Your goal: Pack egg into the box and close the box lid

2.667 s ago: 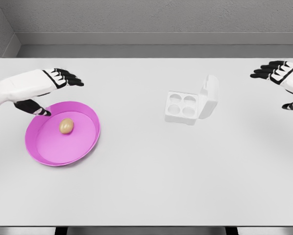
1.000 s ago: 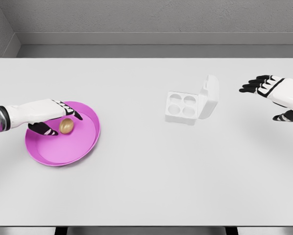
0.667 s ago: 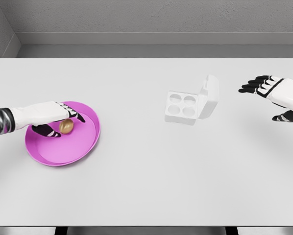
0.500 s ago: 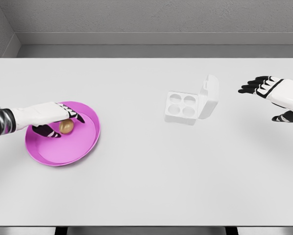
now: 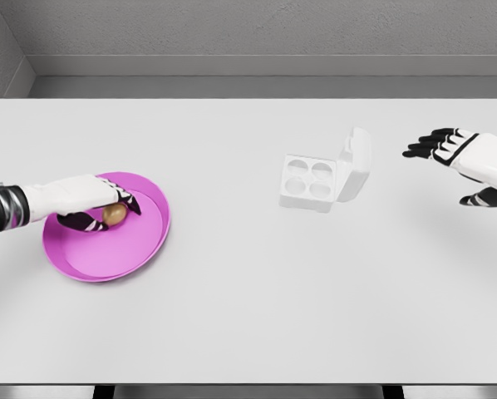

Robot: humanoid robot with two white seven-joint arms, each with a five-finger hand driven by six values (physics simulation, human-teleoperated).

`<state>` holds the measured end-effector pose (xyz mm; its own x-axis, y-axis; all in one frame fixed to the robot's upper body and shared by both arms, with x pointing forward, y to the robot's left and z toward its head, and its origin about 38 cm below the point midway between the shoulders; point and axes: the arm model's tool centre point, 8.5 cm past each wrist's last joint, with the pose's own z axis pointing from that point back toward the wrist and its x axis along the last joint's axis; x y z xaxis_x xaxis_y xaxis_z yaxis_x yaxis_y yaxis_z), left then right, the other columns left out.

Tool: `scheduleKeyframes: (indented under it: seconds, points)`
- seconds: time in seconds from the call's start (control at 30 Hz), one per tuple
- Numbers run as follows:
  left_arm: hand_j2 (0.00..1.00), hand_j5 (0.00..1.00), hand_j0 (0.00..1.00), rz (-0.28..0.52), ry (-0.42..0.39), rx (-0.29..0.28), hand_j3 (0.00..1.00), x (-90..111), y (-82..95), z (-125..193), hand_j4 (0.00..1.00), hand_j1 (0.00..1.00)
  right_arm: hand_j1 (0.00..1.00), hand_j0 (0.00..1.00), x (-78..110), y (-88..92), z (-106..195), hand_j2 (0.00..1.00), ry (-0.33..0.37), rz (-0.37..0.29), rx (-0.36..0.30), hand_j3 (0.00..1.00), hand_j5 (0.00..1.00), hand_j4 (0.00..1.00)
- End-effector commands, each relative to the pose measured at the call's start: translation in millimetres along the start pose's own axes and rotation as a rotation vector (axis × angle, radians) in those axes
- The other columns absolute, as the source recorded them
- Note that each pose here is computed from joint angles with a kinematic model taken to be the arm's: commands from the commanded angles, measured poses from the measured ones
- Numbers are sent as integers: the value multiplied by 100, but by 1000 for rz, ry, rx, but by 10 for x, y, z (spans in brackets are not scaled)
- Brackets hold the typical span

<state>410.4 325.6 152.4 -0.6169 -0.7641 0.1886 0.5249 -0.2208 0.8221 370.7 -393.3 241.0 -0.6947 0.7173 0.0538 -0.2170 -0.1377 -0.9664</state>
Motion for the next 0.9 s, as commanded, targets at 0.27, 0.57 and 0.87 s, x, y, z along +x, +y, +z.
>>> scheduleKeyframes:
  seconds: [0.27, 0.57, 0.87]
  points:
    - [52, 52, 52, 5, 0, 11, 52, -6, 30, 20, 52, 52, 100, 100, -8, -26, 3, 100, 1, 0, -5, 100, 100, 100]
    - [44, 44, 44, -19, -16, 32, 44, 61, 130, 54, 44, 44, 100, 100, -9, -32, 3, 100, 2, 1, -6, 100, 100, 100]
    - [41, 41, 41, -32, -19, 68, 41, 83, 237, 97, 41, 41, 100, 100, -9, -32, 3, 100, 2, 1, -6, 100, 100, 100]
